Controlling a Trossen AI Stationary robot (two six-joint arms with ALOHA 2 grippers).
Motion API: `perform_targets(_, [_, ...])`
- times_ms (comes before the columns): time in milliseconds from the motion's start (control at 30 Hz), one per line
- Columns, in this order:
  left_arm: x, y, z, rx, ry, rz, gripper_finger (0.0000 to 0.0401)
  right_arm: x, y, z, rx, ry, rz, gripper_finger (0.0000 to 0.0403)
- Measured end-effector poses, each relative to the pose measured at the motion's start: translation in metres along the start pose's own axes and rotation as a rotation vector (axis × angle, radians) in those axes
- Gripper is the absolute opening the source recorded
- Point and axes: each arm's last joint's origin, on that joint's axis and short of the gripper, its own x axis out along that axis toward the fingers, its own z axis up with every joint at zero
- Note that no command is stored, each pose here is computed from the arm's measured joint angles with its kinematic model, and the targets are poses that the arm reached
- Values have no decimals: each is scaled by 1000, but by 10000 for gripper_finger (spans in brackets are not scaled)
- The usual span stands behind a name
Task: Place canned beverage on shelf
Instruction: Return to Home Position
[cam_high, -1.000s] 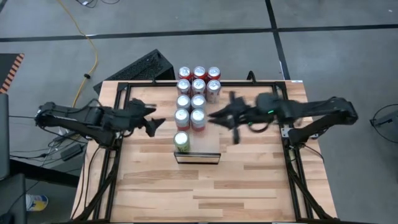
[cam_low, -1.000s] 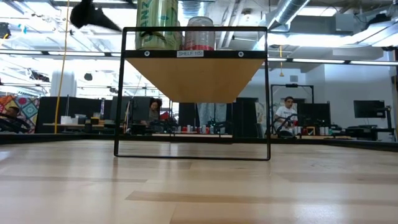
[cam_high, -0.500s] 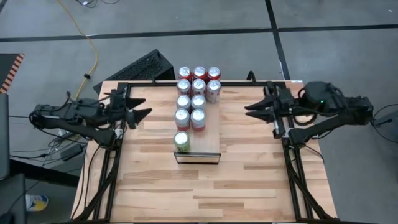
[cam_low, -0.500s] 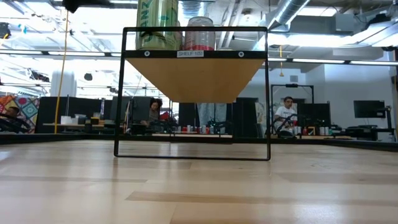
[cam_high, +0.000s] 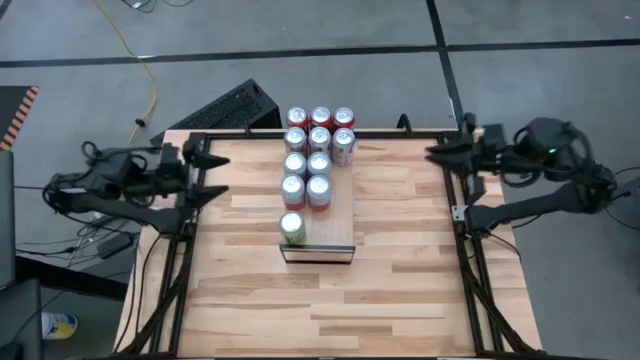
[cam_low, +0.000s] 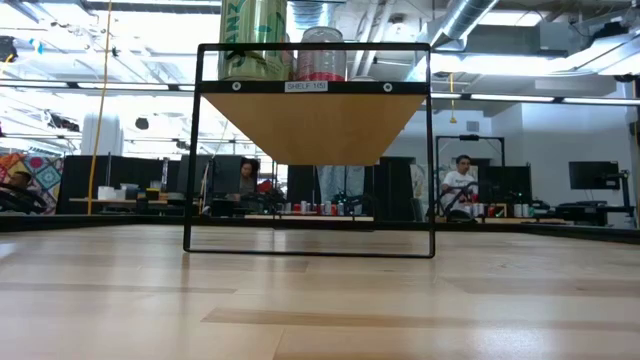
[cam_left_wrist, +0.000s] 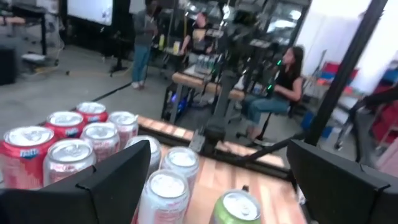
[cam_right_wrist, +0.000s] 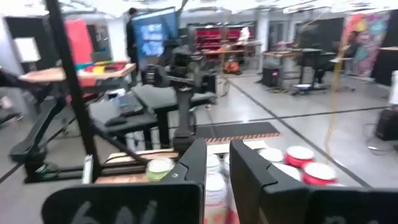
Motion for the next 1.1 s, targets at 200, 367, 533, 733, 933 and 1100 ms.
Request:
perform_targets(200, [-19,4,5,-18,-38,-24,363,-34,-6,-5,36,-56,-38,63])
perform_targets(367, [-24,10,-12,-38,-48,-26,363,-53,-9,-23,94,-119,-38,63])
perform_targets(533, [-31,18,-34,-100,-81,-25,363,-66,-10,-42,112,-214,-28,63])
perform_targets(733, [-45,27,-51,-125,-144,-15,363,-82,-12,-67,153,-237,-41,63])
perform_targets(933, [-64,41,-74,-185,-208,32,363,-99,-15,-89,175,-297,-51,63])
perform_targets(1100, [-62,46,-93,-225,-173,83,363,-113,-18,-109,203,-372,-106,63])
